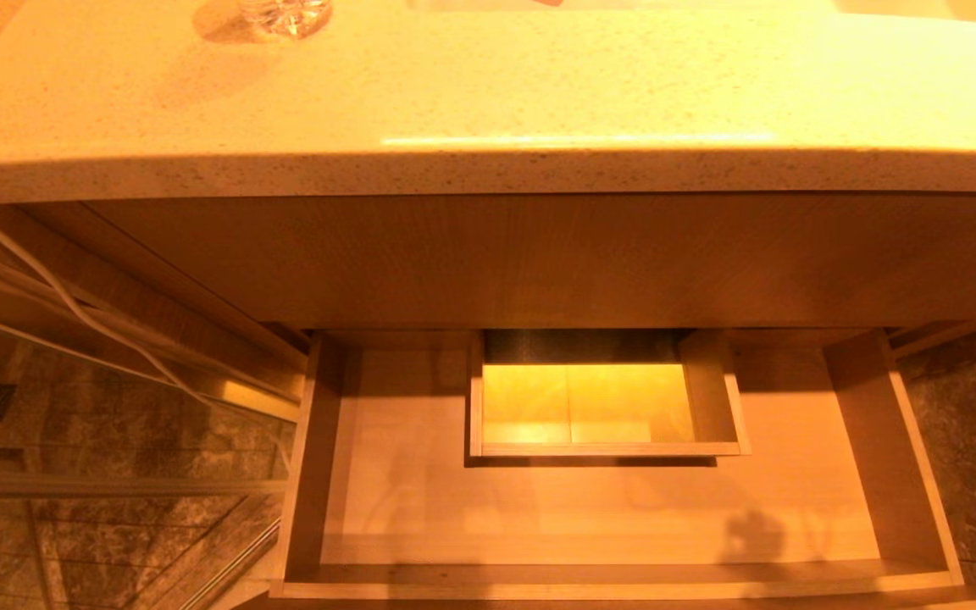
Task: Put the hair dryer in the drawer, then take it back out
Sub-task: Pick up the hairdryer
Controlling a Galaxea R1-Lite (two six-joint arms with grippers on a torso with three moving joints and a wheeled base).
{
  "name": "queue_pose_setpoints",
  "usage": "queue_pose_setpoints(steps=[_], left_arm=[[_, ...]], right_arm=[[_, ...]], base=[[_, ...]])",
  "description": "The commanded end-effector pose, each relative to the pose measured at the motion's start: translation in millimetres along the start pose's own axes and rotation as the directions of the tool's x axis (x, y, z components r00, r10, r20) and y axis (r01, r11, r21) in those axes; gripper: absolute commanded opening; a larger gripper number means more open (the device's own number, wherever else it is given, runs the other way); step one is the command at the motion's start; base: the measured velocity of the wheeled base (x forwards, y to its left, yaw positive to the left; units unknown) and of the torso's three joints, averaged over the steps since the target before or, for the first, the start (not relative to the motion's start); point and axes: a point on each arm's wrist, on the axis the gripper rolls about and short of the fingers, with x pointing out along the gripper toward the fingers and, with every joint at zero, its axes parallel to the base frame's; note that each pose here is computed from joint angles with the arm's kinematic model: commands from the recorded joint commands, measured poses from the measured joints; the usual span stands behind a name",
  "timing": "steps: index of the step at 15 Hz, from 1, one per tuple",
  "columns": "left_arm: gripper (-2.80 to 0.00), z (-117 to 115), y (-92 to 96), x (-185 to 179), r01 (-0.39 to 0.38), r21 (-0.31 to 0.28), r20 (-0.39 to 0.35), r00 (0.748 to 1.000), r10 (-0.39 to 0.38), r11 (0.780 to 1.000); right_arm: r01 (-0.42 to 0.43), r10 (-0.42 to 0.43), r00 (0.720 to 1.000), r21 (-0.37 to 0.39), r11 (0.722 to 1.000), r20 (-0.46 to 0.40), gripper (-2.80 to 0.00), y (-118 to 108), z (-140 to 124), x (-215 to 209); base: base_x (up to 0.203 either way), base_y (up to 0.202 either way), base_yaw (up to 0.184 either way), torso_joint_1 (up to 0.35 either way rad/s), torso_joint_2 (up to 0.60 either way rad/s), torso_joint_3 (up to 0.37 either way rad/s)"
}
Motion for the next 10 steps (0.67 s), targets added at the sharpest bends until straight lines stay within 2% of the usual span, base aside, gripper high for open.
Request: queue_pose_setpoints(steps=[1,6,10], left_arm=[[-2.80,-0.4,0.0,0.1,0.000,0.000,-0.001,1.000,0.000,1.000],[-2.80,-0.4,0.0,0.1,0.000,0.000,-0.001,1.000,0.000,1.000],[-2.80,-0.4,0.0,0.1,0.000,0.000,-0.001,1.000,0.000,1.000]], right_arm=[[0.010,-0.010,1.000,-0.008,1.000,0.000,-2.80,0.6,-2.5,-1.5],[0.061,-0.061,0.998,0.013,0.998,0.023,-2.80,1.0,-0.1,1.6],[0.081,-0.081,0.997,0.020,0.996,0.001,-2.80,3.2,-6.4,-1.3]], base=[[0.000,0.000,0.000,0.000,0.00,0.000],[0.000,0.000,0.000,0.000,0.00,0.000],[0.000,0.000,0.000,0.000,0.00,0.000]])
